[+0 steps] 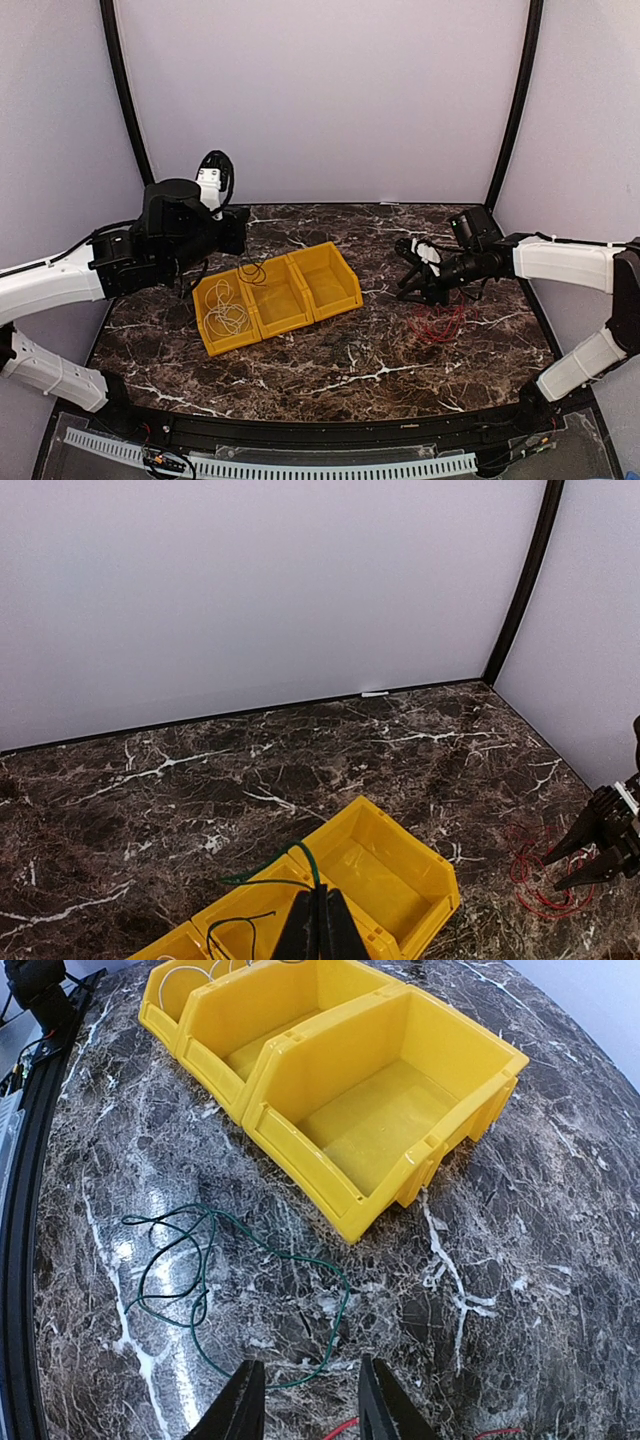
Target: Untangle the cables
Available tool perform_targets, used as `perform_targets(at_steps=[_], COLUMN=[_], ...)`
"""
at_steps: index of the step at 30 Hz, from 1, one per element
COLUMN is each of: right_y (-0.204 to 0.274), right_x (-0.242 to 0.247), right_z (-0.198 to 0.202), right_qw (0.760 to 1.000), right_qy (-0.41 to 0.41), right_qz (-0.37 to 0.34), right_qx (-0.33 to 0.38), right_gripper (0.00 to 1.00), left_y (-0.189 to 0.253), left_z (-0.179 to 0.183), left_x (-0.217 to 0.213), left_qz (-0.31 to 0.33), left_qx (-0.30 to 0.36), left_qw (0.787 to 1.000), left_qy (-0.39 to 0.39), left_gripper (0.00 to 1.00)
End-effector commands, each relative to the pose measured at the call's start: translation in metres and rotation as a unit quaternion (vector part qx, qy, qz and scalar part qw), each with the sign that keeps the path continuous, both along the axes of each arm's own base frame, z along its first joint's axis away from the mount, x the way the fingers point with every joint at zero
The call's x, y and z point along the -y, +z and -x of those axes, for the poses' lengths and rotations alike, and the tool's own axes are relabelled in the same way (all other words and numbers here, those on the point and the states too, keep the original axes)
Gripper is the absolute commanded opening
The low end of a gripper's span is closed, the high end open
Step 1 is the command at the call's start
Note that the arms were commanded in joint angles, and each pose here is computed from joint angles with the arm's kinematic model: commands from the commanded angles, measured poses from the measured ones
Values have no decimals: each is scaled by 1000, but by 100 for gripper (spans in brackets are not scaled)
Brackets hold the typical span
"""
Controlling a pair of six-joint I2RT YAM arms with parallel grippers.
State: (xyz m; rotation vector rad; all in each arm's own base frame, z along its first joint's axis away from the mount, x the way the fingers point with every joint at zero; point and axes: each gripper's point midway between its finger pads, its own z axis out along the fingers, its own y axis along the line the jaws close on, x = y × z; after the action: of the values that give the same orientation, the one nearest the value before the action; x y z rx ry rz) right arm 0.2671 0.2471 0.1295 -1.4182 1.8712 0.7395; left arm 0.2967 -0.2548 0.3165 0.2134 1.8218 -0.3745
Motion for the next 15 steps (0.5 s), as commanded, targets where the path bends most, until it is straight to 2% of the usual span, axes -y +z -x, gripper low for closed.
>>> perform_targets(at_steps=[1, 15], right_y=[2, 0], right_x=[3, 3], right_z=[1, 2], right_qw=[1000, 1000], right_qy=[1, 4], right_qz=[4, 8], right_qx=[15, 15], right_gripper=[35, 36], left_y=[-11, -74], left_z=[-6, -22], left_x=[-1, 10], left_qz=[3, -29], left_qx=[-21, -73], left_qw=[1000, 997], left_qy=[13, 27], left_gripper=[0, 0])
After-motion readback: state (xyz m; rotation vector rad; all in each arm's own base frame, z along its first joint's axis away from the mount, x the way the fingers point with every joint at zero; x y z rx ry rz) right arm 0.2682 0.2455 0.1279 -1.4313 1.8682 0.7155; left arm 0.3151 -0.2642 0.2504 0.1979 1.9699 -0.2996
